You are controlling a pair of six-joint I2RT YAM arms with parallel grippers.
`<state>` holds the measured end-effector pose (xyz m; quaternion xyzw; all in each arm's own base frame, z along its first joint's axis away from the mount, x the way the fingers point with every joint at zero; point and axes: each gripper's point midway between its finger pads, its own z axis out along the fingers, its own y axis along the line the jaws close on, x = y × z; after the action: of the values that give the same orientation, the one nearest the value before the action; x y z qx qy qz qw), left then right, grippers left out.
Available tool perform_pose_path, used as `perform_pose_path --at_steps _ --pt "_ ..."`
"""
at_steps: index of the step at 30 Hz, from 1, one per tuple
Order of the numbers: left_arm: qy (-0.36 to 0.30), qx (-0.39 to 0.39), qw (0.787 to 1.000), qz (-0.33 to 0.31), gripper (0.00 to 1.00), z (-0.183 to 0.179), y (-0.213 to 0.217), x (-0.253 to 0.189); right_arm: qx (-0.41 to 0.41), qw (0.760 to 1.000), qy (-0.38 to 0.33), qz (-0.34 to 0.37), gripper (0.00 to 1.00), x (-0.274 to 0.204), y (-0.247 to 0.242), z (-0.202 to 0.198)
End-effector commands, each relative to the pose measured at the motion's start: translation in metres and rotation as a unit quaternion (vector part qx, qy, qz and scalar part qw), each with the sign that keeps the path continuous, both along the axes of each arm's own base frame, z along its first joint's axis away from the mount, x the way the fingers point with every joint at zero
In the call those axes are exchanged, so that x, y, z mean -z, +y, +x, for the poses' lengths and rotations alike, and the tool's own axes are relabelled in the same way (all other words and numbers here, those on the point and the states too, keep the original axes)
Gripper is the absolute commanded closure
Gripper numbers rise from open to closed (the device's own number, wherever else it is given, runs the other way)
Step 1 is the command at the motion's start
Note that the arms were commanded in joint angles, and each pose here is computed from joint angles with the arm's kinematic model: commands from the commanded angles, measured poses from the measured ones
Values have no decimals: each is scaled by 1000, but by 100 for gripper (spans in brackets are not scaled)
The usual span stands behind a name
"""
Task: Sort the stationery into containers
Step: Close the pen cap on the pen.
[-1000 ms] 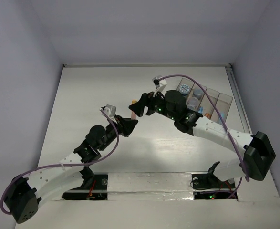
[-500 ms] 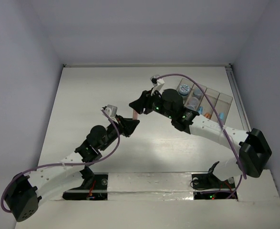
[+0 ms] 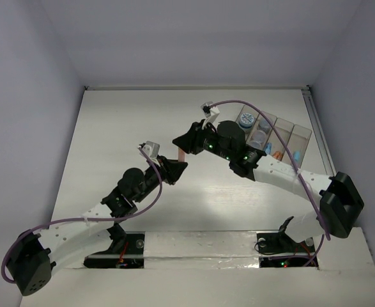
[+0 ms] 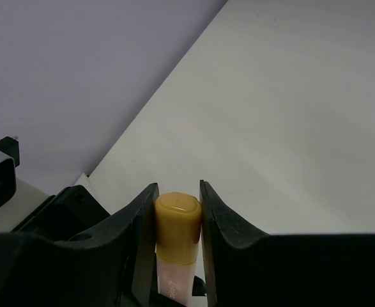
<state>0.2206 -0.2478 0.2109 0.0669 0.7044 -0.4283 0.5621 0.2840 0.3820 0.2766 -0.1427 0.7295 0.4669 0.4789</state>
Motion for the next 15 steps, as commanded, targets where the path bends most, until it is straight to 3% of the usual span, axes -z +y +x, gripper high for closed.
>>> perform_pose_path --at_steps 1,15 --pt "-53 -19 998 -25 100 6 5 -45 -10 1000 -13 16 100 -6 2 -5" --pt "-135 -15 986 -91 100 -1 17 -146 -67 998 7 11 100 42 4 -38"
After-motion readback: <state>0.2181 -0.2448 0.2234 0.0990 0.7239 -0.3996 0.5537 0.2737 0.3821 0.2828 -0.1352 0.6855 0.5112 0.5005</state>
